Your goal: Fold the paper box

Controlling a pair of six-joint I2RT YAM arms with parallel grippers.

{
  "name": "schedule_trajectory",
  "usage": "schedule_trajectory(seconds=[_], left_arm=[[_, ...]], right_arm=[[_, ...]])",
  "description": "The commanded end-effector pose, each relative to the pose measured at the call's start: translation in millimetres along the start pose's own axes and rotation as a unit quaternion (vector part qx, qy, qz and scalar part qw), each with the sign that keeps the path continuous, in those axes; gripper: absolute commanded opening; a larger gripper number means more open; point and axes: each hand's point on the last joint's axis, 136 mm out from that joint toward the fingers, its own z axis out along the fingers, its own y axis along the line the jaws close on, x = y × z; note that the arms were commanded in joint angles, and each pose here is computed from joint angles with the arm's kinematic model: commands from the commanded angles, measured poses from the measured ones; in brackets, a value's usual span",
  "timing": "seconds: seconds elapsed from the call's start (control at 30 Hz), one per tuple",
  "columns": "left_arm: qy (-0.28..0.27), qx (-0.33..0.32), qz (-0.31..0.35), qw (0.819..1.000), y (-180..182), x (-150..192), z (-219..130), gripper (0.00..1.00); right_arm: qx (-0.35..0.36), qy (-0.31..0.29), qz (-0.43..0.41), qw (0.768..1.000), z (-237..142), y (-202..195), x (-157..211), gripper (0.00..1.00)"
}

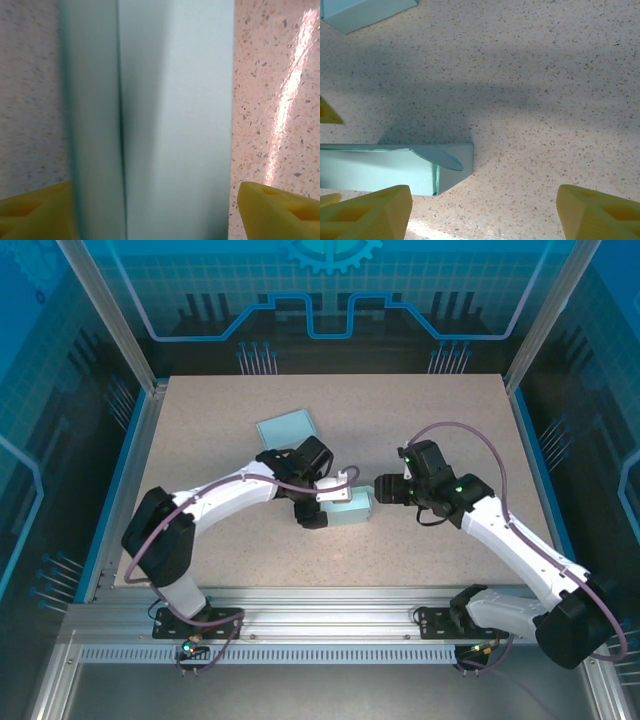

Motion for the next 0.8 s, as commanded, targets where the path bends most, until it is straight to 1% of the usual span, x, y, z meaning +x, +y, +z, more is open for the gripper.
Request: schedule_trajectory(seconds=[0.0, 0.03, 0.1, 0.2, 0.27, 0.33, 0.4, 0.53, 0.57, 0.67, 0.77], left_arm=[[-0.063, -0.046, -0.001, 0.997, 8.8, -15.5, -37.4, 0.91], [-0.080, -0.056, -0.004, 0.995, 8.5, -18.5, -46.0, 0.94], [-0.123, -0.083, -0.013, 0.989, 9.7, -24.8, -65.7, 0.94], [-0.190, -0.130, -0.043, 0.972, 13.6, -30.3, -95.0, 0.94], [-0.228, -0.165, -0.087, 0.955, 20.8, -26.5, -112.5, 0.94], [-0.254, -0.189, -0.136, 0.939, 26.9, -17.0, -122.3, 0.95], [-0.264, -0.203, -0.190, 0.923, 30.8, -3.0, -125.7, 0.93], [-0.259, -0.200, -0.299, 0.896, 30.6, 22.6, -121.3, 0.83], [-0.254, -0.193, -0.318, 0.893, 28.0, 26.3, -118.8, 0.80], [-0.250, -0.170, -0.360, 0.883, 21.3, 30.8, -114.1, 0.79], [-0.247, -0.149, -0.375, 0.881, 16.0, 31.8, -105.7, 0.78]], right_arm=[[-0.001, -0.015, -0.017, 1.000, -4.6, 5.2, -10.1, 0.74], [-0.002, -0.014, -0.022, 1.000, -4.5, 5.7, -10.4, 0.73], [-0.010, -0.014, -0.033, 0.999, -4.4, 9.7, -11.4, 0.69], [-0.020, -0.012, -0.052, 0.998, -2.8, 16.0, -12.1, 0.63], [-0.023, -0.011, -0.059, 0.998, -0.1, 18.1, -13.0, 0.61], [-0.029, -0.010, -0.069, 0.997, 2.2, 22.2, -13.9, 0.57], [-0.033, -0.009, -0.075, 0.997, 4.7, 25.3, -15.9, 0.55], [-0.037, -0.004, -0.090, 0.995, 10.6, 30.5, -18.7, 0.51], [-0.037, -0.002, -0.094, 0.995, 12.2, 31.8, -19.0, 0.49], [-0.039, 0.005, -0.099, 0.994, 15.9, 34.9, -19.0, 0.47], [-0.043, 0.013, -0.105, 0.993, 19.7, 38.8, -16.8, 0.47]])
